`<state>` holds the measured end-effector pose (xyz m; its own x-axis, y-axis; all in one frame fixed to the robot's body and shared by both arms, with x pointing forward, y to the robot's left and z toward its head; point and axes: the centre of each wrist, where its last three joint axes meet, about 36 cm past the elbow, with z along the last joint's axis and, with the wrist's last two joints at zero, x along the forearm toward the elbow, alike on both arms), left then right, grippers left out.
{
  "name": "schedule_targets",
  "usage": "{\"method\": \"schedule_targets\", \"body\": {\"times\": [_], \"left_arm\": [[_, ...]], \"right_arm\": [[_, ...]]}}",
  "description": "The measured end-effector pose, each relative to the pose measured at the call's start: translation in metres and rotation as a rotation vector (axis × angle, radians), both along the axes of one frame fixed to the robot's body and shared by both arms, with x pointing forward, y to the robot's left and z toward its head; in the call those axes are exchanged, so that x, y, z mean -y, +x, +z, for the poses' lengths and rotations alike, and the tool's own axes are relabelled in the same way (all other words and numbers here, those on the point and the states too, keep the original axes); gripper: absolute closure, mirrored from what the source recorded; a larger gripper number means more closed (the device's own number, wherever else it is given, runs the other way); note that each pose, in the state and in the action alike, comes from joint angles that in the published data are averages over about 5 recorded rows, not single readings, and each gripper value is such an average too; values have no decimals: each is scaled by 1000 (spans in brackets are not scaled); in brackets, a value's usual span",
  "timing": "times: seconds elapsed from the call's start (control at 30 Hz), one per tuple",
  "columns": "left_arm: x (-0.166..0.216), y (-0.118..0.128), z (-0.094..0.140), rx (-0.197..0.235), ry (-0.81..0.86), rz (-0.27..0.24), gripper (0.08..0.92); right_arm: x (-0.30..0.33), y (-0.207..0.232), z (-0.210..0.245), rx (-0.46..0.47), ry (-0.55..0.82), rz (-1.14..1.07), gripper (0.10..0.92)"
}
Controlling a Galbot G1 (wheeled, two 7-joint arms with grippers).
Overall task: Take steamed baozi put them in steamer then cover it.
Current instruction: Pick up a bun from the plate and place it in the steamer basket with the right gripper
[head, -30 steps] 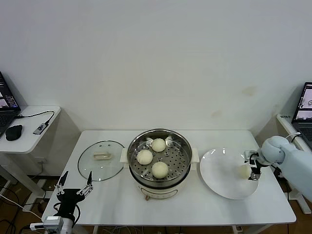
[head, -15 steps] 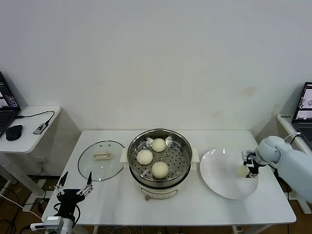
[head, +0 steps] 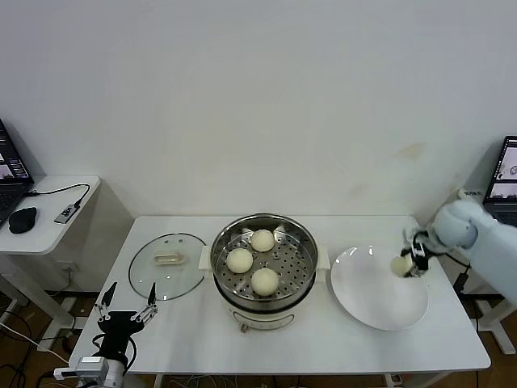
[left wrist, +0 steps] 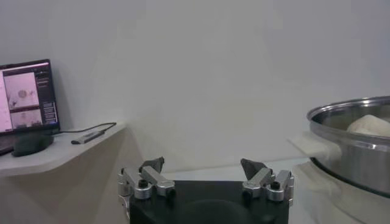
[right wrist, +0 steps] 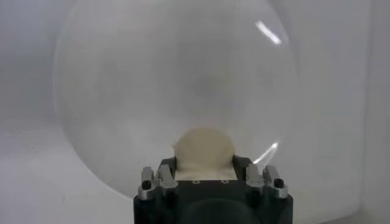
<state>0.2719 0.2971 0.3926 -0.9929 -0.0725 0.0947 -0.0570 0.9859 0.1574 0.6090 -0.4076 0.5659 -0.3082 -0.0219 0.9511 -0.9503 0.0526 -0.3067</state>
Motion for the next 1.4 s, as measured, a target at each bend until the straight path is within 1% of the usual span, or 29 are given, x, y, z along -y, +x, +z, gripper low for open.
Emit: {"method": "schedule_targets", "body": {"times": [0.17, 0.33, 0.43, 0.6, 0.8, 1.0, 1.2, 1.4], "left_arm": [[1, 2, 0, 1, 1, -7, 177], [1, 3, -1, -2, 1, -8, 177], [-1, 3, -2, -5, 1, -4, 177], [-2, 3, -2, -4, -2, 5, 177], [1, 2, -2, 0, -10, 12, 177], [2, 2, 0, 6, -16, 18, 177], [2, 2, -1, 7, -20, 20, 177], [2, 2, -1, 6, -19, 21, 177]], "right_arm": [[-36, 9, 54, 58, 57, 36, 425], [-88, 10, 99, 101, 122, 65, 420], [-121, 8, 115, 99, 163, 79, 420], [-171, 5, 125, 73, 213, 96, 420], [-220, 2, 118, 31, 228, 123, 420], [-257, 2, 94, -19, 208, 145, 420], [-278, 3, 69, -50, 177, 154, 420], [-282, 5, 44, -70, 151, 145, 420]]}}
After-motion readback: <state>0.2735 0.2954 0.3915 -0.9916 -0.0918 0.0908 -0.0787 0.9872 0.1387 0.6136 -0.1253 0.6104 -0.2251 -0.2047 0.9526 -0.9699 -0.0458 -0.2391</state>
